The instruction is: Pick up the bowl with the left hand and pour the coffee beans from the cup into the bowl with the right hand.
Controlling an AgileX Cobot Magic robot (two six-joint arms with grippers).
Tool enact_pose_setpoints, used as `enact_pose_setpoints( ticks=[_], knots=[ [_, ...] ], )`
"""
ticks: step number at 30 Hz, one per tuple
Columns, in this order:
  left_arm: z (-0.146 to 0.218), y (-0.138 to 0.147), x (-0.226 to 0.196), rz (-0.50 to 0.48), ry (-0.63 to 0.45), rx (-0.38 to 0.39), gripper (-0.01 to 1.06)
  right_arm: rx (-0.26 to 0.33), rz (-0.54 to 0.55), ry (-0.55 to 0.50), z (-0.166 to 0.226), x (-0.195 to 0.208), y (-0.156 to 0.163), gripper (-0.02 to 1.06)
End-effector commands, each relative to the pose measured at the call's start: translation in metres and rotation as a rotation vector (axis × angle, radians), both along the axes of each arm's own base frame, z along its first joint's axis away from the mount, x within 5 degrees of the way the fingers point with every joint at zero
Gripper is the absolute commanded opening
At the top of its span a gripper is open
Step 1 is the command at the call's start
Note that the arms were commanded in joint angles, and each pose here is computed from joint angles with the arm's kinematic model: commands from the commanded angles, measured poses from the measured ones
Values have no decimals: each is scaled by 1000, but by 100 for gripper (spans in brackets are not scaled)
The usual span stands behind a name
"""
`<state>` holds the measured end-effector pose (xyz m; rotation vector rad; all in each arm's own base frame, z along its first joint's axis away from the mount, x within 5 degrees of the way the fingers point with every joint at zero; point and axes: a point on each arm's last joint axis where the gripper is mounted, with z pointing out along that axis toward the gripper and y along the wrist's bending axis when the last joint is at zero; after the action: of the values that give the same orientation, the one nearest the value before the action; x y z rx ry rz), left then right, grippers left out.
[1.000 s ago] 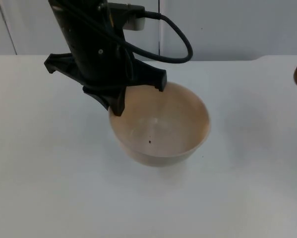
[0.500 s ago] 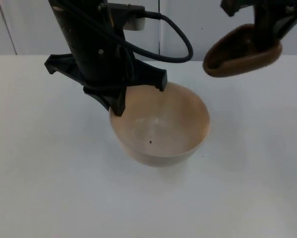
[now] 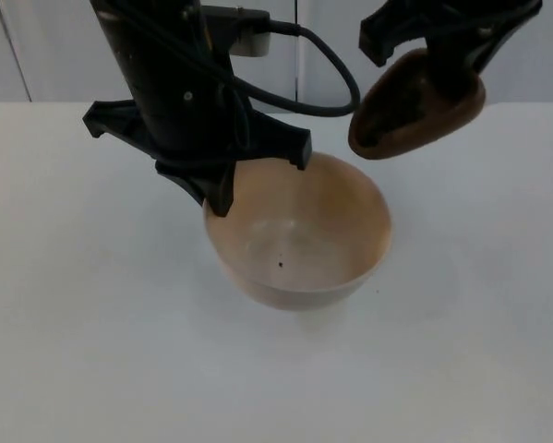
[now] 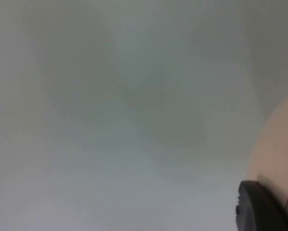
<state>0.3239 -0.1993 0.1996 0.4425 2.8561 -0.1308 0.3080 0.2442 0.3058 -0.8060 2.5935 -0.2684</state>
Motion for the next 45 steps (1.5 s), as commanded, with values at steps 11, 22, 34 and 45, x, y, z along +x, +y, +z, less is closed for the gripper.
enact_pose_setpoints(
  ticks=[11, 22, 34, 45],
  knots=[
    [2, -3, 0, 7, -5, -18, 0, -161, 124, -206, 16, -17, 24, 0],
    [2, -3, 0, 6, -9, -18, 0, -240, 195, -275, 21, -22, 31, 0],
    [2, -3, 0, 6, -9, -18, 0, -317, 266, -335, 22, -29, 42, 0],
    [2, -3, 0, 6, -9, -18, 0, -438, 382, -383, 0, -39, 73, 0]
  ],
)
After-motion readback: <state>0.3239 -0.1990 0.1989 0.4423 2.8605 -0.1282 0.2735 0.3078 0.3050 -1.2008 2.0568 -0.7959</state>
